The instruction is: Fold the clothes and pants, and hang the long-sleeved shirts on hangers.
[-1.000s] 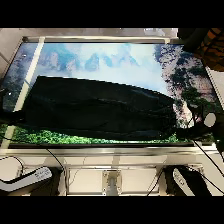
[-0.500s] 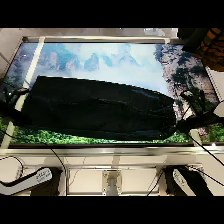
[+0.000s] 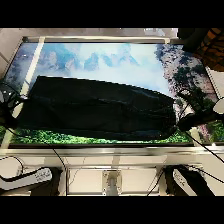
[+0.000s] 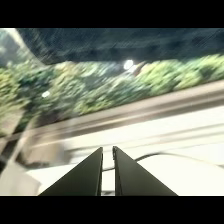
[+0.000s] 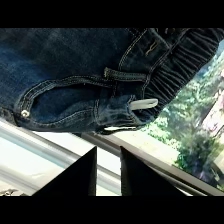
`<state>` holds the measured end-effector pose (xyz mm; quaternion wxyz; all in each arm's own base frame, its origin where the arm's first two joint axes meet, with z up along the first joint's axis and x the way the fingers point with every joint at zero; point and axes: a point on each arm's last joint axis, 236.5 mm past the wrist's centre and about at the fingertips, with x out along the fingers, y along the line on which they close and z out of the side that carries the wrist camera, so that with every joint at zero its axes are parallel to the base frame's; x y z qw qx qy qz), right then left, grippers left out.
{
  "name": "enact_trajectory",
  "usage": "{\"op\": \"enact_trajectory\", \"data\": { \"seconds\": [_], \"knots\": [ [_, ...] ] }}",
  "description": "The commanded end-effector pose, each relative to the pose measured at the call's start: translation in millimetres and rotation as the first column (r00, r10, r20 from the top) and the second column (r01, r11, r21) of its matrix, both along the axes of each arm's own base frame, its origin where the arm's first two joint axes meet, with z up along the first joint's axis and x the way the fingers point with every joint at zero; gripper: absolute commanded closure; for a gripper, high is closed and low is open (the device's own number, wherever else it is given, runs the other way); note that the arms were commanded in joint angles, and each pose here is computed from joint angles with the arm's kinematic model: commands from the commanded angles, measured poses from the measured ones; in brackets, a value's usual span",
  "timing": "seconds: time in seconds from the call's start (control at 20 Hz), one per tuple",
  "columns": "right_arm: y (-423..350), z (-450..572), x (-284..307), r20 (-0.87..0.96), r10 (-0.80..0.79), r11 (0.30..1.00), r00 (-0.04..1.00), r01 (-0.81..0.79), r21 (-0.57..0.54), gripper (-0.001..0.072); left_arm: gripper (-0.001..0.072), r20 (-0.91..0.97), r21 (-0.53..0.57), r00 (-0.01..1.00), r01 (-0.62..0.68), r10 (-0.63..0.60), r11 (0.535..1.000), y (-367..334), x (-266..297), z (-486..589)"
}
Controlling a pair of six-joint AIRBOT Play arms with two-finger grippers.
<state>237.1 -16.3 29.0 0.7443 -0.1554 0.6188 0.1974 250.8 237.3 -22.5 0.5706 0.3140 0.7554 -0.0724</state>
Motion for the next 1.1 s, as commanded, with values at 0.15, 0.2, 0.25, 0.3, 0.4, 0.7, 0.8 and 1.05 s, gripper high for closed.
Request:
{"op": "enact_trajectory", "data": {
  "seconds": [0.15, 0.2, 0.25, 0.3, 0.4, 0.7, 0.8, 1.05],
  "knots": [
    [2.0, 0.5, 4.7, 0.015, -0.022, 1.0, 1.0, 0.021, 0.012, 0.0426, 0.0149, -0.157, -0.028, 0.986, 0.052, -0.056, 0.998, 49.1, -40.2, -25.5],
    [4.6, 1.7, 9.3, 0.034, -0.024, 0.999, 0.999, 0.023, 0.024, 0.0336, 0.0012, -0.155, -0.031, 0.986, 0.058, -0.062, 0.998, 54.3, -40.6, -30.6],
    [5.6, 3.2, 15.8, 0.062, -0.029, 0.999, 0.998, 0.027, 0.03, 0.0301, 0.0013, -0.148, -0.03, 0.987, 0.063, -0.067, 0.998, 57.3, -38.0, -35.5],
    [7.8, 5.4, 23.6, 0.095, -0.035, 0.999, 0.995, 0.031, 0.042, 0.0301, 0.0013, -0.142, -0.031, 0.987, 0.077, -0.081, 0.997, 58.9, -33.7, -40.5],
    [9.0, 8.5, 33.7, 0.138, -0.043, 0.998, 0.989, 0.037, 0.051, 0.0301, 0.0016, -0.142, -0.044, 0.975, 0.169, -0.173, 0.985, 59.1, -19.4, -50.5],
    [18.9, 9.9, 32.9, 0.12, -0.109, 0.989, 0.987, 0.095, 0.112, 0.0301, 0.0183, 0.108, 0.068, 0.934, 0.335, -0.34, 0.94, 51.5, 70.0, -52.4],
    [22.6, 10.7, 32.7, 0.107, -0.155, 0.98, 0.982, 0.139, 0.141, 0.0301, 0.043, 0.192, 0.013, 0.955, 0.226, -0.224, 0.974, 39.3, 71.9, -57.1],
    [25.1, 9.4, 26.8, 0.07, -0.187, 0.972, 0.98, 0.175, 0.156, 0.0301, 0.0453, 0.486, -0.379, 0.764, -0.254, 0.425, 0.89, 31.1, 72.8, -47.0]
  ]
}}
